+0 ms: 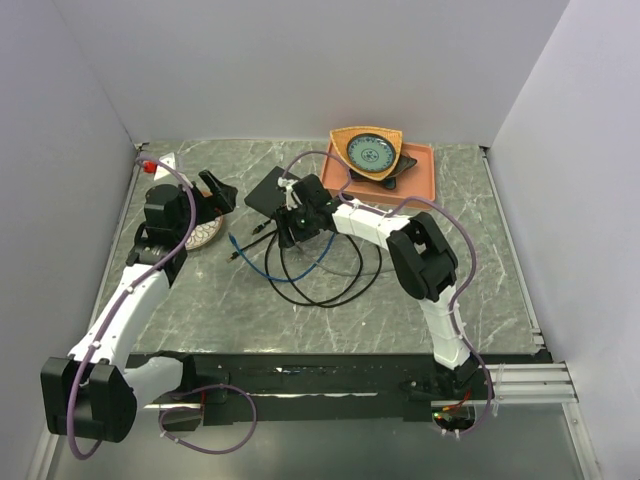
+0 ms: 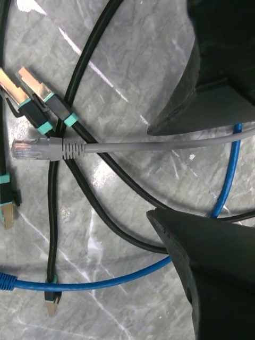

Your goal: Insert the plug into the switch port

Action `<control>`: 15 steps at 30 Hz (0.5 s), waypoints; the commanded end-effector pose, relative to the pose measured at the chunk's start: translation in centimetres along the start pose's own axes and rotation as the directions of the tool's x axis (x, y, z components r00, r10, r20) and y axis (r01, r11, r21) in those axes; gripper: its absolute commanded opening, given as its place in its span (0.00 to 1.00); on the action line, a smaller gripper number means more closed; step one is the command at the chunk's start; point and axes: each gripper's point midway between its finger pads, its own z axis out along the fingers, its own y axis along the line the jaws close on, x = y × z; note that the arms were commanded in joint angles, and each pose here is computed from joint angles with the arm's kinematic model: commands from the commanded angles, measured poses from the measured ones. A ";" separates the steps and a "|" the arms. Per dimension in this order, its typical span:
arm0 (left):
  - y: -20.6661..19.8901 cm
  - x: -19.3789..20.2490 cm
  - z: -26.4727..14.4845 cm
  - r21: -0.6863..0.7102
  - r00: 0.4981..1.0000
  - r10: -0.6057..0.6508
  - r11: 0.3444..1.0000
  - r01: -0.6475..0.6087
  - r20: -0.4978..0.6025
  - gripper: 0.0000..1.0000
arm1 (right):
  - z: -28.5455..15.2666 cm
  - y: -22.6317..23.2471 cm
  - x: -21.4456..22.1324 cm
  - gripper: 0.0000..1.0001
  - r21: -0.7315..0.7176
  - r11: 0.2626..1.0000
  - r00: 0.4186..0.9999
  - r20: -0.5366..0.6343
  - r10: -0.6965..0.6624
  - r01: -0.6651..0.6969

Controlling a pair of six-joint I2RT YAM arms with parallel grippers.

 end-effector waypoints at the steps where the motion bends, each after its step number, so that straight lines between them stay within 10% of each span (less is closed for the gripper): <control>1: -1.2 -1.1 -0.5 0.051 0.999 -0.004 0.999 0.002 0.042 0.96 | 0.8 0.6 -1.7 0.64 -0.039 0.999 0.999 0.041 0.002 0.000; 9: -1.0 -1.0 -0.6 0.042 0.999 -0.002 0.999 0.000 0.035 0.96 | 1.7 0.0 -1.4 0.56 -0.023 1.000 0.999 0.044 0.001 0.000; 15: -1.1 -1.2 -1.0 0.046 0.999 0.002 0.999 -0.004 0.048 0.96 | 1.6 0.1 -1.9 0.18 -0.043 0.999 0.998 0.059 -0.012 0.015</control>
